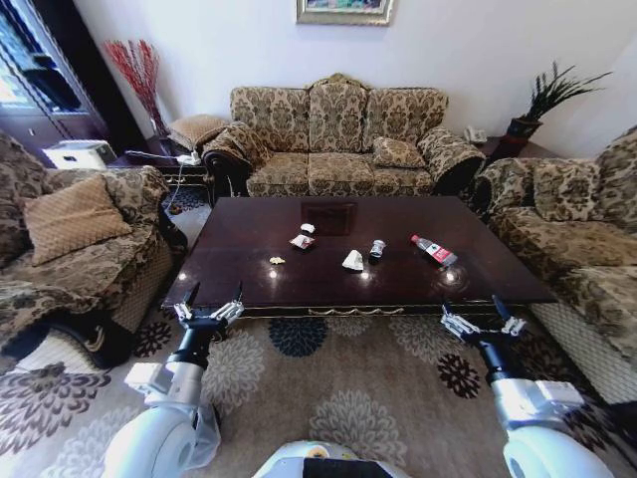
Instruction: Move to the front of the table and place the trash on the table into the trash bin.
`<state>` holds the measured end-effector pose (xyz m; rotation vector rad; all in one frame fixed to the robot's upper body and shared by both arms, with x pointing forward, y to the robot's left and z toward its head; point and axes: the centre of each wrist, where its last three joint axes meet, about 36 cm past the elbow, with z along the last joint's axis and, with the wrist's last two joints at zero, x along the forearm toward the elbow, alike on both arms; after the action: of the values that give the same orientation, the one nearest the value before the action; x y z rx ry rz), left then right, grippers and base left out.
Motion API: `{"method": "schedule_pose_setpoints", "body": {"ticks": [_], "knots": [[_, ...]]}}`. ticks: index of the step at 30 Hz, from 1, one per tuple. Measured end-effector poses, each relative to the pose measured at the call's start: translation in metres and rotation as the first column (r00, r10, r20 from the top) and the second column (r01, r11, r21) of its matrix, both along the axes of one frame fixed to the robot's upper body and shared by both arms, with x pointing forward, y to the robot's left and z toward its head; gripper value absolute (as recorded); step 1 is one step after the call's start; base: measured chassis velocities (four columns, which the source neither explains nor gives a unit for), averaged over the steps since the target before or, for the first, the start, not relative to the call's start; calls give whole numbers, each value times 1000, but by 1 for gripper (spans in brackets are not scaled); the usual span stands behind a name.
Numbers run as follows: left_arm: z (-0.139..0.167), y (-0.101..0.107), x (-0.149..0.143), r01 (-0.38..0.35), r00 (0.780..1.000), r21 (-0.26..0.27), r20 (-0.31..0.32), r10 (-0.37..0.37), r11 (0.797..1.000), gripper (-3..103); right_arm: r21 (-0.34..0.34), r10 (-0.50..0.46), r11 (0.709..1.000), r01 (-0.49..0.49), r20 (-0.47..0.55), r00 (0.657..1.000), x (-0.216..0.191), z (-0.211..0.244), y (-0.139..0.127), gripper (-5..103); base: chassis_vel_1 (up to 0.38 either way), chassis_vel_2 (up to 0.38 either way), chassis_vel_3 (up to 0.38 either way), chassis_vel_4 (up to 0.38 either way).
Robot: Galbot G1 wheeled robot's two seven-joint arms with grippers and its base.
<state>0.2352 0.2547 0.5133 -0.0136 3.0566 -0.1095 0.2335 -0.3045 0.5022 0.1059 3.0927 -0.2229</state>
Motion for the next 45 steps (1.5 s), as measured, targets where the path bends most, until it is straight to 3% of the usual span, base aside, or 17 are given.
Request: {"method": "schedule_pose_setpoints", "body": {"ticks": [20,34,45], "knots": [[-4,0,0,-14,1000,3,3,14,1000,100,-51,0,999,0,-12,1000,1,-5,-2,100,49,46,-44,-53],[-8,2,5,-17,1000,2,2,17,1000,100,-82,-8,997,5,-35,999,1,-8,-3,100,337,249,-335,-243],[-14,4,9,-22,1000,1,-10,22,1000,100,-67,20,998,-21,-12,1000,6,-17,-9,100,363,81,-366,-85]]}}
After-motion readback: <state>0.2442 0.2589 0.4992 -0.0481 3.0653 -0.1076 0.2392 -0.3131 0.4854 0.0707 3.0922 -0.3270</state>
